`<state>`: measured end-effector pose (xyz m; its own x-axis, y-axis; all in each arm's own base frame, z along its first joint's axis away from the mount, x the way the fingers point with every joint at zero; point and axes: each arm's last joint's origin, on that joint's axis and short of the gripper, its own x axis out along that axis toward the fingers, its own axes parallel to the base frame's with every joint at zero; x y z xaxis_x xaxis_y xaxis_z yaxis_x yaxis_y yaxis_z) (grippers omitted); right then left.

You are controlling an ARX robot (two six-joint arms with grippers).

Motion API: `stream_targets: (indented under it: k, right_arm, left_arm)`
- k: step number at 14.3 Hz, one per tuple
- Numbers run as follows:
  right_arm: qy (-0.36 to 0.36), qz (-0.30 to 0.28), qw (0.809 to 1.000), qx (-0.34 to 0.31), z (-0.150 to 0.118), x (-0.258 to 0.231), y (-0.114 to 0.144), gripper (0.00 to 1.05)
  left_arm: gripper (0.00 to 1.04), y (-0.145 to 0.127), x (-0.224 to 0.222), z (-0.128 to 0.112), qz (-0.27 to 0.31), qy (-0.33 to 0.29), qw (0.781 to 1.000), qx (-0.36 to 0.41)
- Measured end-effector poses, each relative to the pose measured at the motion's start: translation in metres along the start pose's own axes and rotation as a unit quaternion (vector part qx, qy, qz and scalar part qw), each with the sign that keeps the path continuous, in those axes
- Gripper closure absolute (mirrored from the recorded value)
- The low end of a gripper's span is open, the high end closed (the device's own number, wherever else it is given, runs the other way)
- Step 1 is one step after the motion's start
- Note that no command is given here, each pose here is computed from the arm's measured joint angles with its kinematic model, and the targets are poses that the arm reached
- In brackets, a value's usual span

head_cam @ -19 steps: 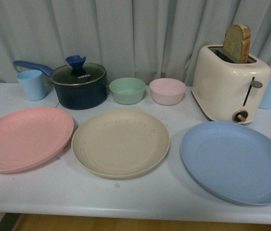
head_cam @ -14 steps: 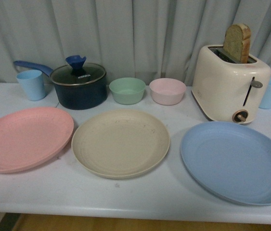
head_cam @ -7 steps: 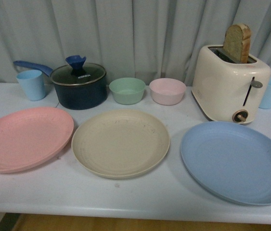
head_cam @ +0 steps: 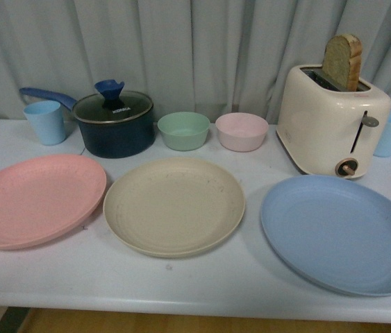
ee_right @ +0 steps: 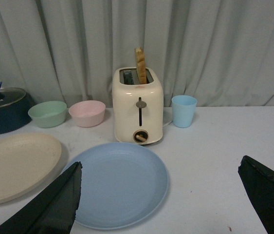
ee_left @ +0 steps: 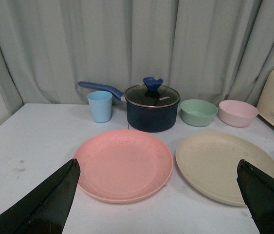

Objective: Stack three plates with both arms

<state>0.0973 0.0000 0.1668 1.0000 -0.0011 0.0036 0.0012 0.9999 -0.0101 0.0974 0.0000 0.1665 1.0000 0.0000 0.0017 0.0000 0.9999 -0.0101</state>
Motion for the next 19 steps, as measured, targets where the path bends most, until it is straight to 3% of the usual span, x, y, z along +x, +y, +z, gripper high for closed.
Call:
stream_targets:
  k: [19]
  right_arm:
    - [0.000, 0.000, 1.000, 0.000, 0.0000, 0.0000, 0.0000, 0.06]
  left_arm:
    - [0.07, 0.0000, 0.0000, 0.0000, 0.000, 0.000, 1.000, 0.000]
